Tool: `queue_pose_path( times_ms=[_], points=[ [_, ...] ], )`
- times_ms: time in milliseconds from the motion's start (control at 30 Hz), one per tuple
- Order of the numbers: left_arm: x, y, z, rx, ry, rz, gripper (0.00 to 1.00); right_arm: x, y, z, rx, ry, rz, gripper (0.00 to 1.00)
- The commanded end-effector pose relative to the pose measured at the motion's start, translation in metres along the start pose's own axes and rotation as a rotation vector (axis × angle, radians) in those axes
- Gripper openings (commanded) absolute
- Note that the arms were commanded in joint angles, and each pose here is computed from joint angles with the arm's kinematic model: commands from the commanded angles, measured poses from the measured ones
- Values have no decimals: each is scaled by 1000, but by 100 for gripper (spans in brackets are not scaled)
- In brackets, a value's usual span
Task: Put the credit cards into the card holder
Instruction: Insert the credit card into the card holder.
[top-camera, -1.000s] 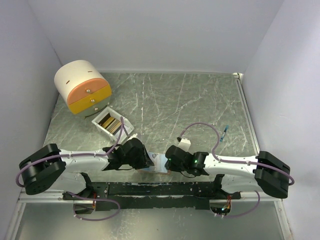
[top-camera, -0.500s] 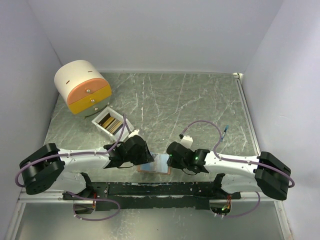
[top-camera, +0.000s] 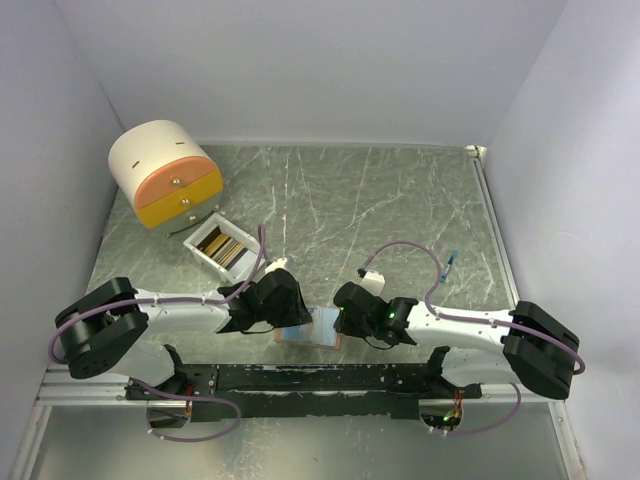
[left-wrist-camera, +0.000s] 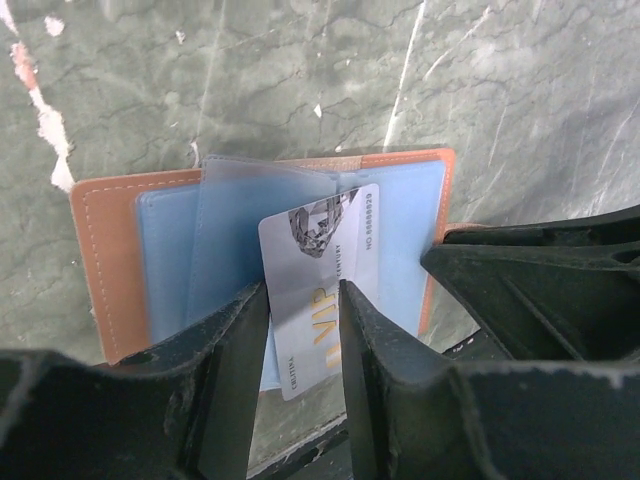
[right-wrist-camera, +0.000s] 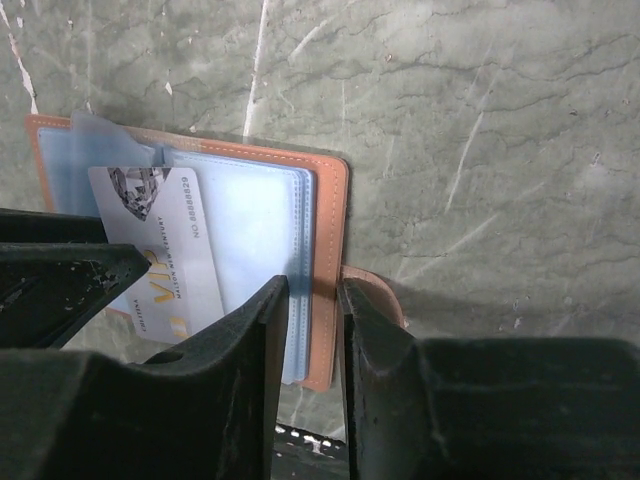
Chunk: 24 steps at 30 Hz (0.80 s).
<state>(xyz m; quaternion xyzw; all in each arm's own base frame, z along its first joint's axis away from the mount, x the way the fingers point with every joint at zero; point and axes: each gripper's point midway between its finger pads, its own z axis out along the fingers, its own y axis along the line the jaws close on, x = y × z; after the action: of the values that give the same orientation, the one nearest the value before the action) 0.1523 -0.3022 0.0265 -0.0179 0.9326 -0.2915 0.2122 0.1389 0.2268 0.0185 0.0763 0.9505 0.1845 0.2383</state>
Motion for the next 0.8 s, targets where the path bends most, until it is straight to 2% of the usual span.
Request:
queue_pose_path(
  times_ms=[0,133,267,567,700,767],
  points=[
    [-6,-18,3,55,-11,47,44,3,-4,5,3,10,-8,26],
    [-6,-19,6,52,-6,68,37,5,-4,6,1,16,-13,25],
    [0,-20,9,56,28,78,36,2,-2,6,0,7,-17,25],
    [-7,-19,-2,28,8,69,42,1,-2,8,8,5,-29,25],
    [-12,6,-14,-98,-26,43,43,-4,-3,7,10,-9,-31,25],
    [-8,17,-17,-111,-33,19,43,-6,-6,8,15,-11,-27,25]
  ],
)
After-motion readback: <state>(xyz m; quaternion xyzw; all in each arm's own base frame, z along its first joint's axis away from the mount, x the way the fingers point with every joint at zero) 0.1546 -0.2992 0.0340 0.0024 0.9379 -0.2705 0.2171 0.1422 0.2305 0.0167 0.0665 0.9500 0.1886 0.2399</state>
